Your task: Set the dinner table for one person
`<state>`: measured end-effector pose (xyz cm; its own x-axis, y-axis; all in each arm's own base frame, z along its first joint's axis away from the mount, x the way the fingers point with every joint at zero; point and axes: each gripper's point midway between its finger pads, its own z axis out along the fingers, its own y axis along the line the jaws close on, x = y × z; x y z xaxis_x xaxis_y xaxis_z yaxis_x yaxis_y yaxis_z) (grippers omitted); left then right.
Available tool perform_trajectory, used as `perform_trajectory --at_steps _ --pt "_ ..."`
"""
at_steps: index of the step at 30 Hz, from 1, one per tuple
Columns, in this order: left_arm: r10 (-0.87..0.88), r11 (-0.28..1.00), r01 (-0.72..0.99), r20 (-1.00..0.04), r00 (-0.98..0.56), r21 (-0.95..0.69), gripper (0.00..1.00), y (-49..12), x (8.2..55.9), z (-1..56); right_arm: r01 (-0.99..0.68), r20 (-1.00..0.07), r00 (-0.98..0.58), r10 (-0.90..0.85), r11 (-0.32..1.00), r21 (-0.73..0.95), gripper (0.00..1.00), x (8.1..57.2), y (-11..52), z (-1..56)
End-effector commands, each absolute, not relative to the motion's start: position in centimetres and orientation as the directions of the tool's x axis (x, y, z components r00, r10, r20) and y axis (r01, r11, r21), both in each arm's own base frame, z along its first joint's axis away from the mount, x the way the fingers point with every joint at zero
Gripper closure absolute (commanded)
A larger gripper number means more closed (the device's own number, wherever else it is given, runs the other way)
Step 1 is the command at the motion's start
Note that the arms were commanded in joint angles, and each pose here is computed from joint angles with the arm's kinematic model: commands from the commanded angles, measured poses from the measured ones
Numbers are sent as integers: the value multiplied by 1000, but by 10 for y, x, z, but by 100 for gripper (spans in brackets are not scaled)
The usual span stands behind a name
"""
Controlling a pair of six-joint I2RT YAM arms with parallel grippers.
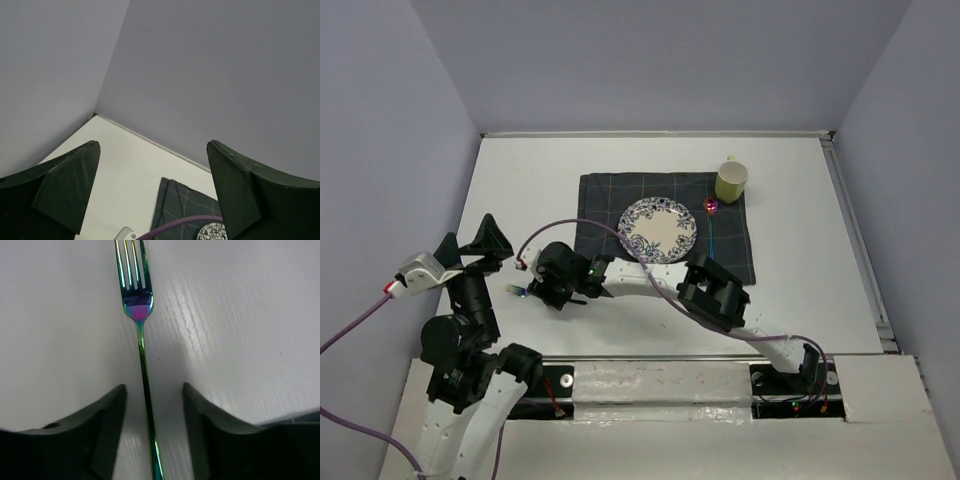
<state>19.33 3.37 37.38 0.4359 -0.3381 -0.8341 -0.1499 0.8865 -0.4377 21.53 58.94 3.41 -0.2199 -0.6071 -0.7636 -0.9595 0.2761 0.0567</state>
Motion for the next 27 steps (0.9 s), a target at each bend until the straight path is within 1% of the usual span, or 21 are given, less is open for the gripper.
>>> perform_trajectory --at_steps 1,2,3,5,6,7,9,10,12,13,15,18,19,20,21,22,24,27 --pt "-345 877 -144 -809 476 -459 1 37 193 384 -956 -701 -170 -692 288 -52 60 193 588 -3" --pt "-348 876 -139 -806 478 -461 1 36 192 385 -945 -695 -172 -698 315 -83 67 200 584 -7" --pt "-346 877 -140 -807 478 -459 1 36 192 384 -933 -685 -165 -710 337 -124 73 201 582 -13" --pt "-349 877 -136 -806 479 -461 1 36 191 384 -925 -677 -173 -715 354 -138 85 199 579 -20" --pt "-351 876 -134 -803 482 -463 1 36 191 385 -917 -682 -193 -705 377 -130 97 200 578 -23" --pt "-352 879 -125 -803 481 -460 1 35 190 385 -912 -693 -202 -692 391 -124 100 200 579 -20" --pt "-357 879 -114 -799 484 -463 1 34 189 387 -897 -724 -224 -653 428 -109 100 203 581 -15" --pt "-360 879 -111 -797 486 -465 1 34 189 388 -886 -766 -241 -596 457 -77 100 205 589 2" --pt "-361 878 -110 -795 488 -466 1 34 188 388 -870 -797 -270 -540 492 -39 100 206 592 16" --pt "-362 877 -107 -791 493 -468 1 35 186 390 -862 -825 -271 -497 506 -21 100 208 596 36" --pt "-358 873 -120 -789 499 -472 1 38 184 390 -814 -861 -312 -401 581 25 100 216 599 59" --pt "-357 864 -135 -781 513 -484 1 44 180 391 -698 -881 -389 -268 711 92 100 241 586 84" --pt "-358 864 -132 -777 518 -486 1 44 178 391 -676 -882 -402 -244 729 106 100 242 582 88" --pt "-362 861 -128 -771 523 -491 1 45 176 392 -662 -885 -410 -222 740 121 100 243 581 91" --pt "-364 862 -123 -769 526 -492 1 45 176 393 -631 -898 -413 -153 759 161 100 252 579 105" --pt "-366 861 -120 -766 528 -493 1 45 175 393 -618 -895 -420 -149 770 162 100 251 573 99" --pt "-369 867 -103 -766 527 -488 1 42 175 395 -595 -898 -432 -87 776 210 100 256 572 111" --pt "-381 866 -82 -756 532 -494 1 40 172 398 -551 -897 -440 -37 800 237 100 265 564 116"
